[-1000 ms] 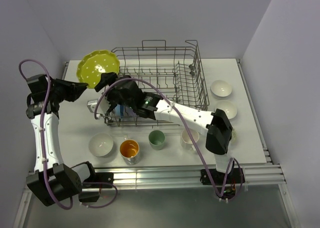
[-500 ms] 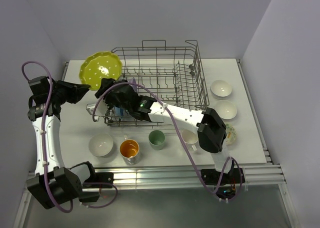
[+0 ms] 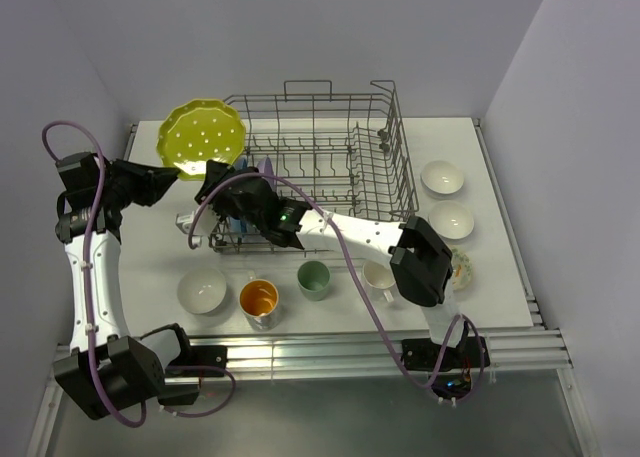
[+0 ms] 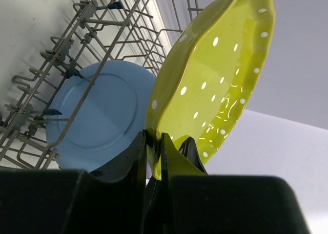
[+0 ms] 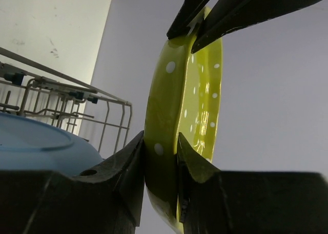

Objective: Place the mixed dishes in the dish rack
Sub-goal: Pass the plate from the left arm to the right, then insert the plate into the dish rack

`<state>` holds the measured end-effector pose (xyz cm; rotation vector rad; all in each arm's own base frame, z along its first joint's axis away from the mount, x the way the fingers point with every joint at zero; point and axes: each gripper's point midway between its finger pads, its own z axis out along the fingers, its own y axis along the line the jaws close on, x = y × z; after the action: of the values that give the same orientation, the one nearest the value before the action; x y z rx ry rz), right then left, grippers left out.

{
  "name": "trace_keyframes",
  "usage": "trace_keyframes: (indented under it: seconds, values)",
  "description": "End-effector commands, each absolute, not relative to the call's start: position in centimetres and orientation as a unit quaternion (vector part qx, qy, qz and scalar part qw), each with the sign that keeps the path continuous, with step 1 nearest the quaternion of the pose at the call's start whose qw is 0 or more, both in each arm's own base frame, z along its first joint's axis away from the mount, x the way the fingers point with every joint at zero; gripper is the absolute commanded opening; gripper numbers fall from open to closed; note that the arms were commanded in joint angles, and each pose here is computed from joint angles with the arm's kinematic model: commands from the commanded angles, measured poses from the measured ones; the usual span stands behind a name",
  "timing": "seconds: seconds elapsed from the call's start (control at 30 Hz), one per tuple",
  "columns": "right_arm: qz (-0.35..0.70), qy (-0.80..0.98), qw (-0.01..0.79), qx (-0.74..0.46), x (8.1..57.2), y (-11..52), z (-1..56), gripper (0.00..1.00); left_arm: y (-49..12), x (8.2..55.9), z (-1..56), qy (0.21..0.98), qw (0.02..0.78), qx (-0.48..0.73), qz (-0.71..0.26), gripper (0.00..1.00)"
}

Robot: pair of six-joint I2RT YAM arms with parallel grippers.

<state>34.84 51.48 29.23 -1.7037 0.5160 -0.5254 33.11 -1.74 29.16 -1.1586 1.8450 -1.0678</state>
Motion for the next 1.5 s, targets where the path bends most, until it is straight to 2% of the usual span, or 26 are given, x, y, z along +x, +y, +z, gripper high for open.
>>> trace_keyframes:
  seconds: [0.0, 0.13, 0.2, 0.23, 0.27, 0.33, 0.37, 0.47, 0.7, 0.87, 1.07, 1.3, 1.47]
  values:
    - [-0.256, 0.208, 0.633, -0.700, 35.0, 51.0, 32.8, 0.02, -3.1, 32.9, 34.6, 0.687, 0.408, -0.379, -0.466, 0.00]
    - [-0.254, 0.209, 0.645, -0.690, 34.9, 51.0, 34.2, 0.00, -3.1, 32.8, 34.3, 0.686, 0.404, -0.381, -0.470, 0.00]
    - [-0.252, 0.208, 0.648, -0.688, 34.9, 51.0, 34.5, 0.00, -3.2, 32.9, 34.0, 0.686, 0.403, -0.381, -0.472, 0.07]
    - [-0.252, 0.209, 0.650, -0.686, 34.8, 50.9, 34.9, 0.00, -3.2, 32.9, 34.0, 0.685, 0.403, -0.381, -0.472, 0.13]
    - [-0.250, 0.211, 0.652, -0.684, 34.8, 50.9, 35.1, 0.00, -3.2, 32.9, 33.9, 0.685, 0.402, -0.382, -0.473, 0.26]
    - [-0.248, 0.212, 0.656, -0.681, 34.8, 50.8, 35.5, 0.00, -3.2, 32.9, 33.8, 0.684, 0.405, -0.379, -0.473, 0.41]
    - [-0.248, 0.213, 0.657, -0.680, 34.8, 50.8, 35.7, 0.00, -3.2, 32.8, 33.8, 0.684, 0.406, -0.377, -0.474, 0.53]
    - [-0.245, 0.214, 0.661, -0.676, 34.7, 50.8, 36.2, 0.00, -3.3, 32.6, 33.5, 0.687, 0.407, -0.373, -0.473, 0.65]
    - [-0.239, 0.218, 0.677, -0.661, 34.7, 50.6, 38.1, 0.00, -3.6, 32.3, 33.6, 0.691, 0.420, -0.352, -0.472, 0.70]
    - [-0.220, 0.235, 0.692, -0.646, 34.6, 49.9, 40.4, 0.00, -3.0, 32.0, 35.1, 0.706, 0.482, -0.295, -0.426, 0.82]
    - [-0.190, 0.265, 0.716, -0.617, 34.9, 47.9, 44.1, 0.00, -1.8, 31.5, 37.9, 0.702, 0.556, -0.248, -0.369, 0.91]
    - [-0.165, 0.293, 0.737, -0.587, 35.9, 45.4, 47.6, 0.00, -0.1, 30.5, 40.4, 0.698, 0.613, -0.230, -0.291, 0.93]
    - [-0.121, 0.324, 0.761, -0.549, 36.4, 43.0, 50.9, 0.00, 0.9, 30.0, 40.5, 0.697, 0.625, -0.240, -0.257, 0.93]
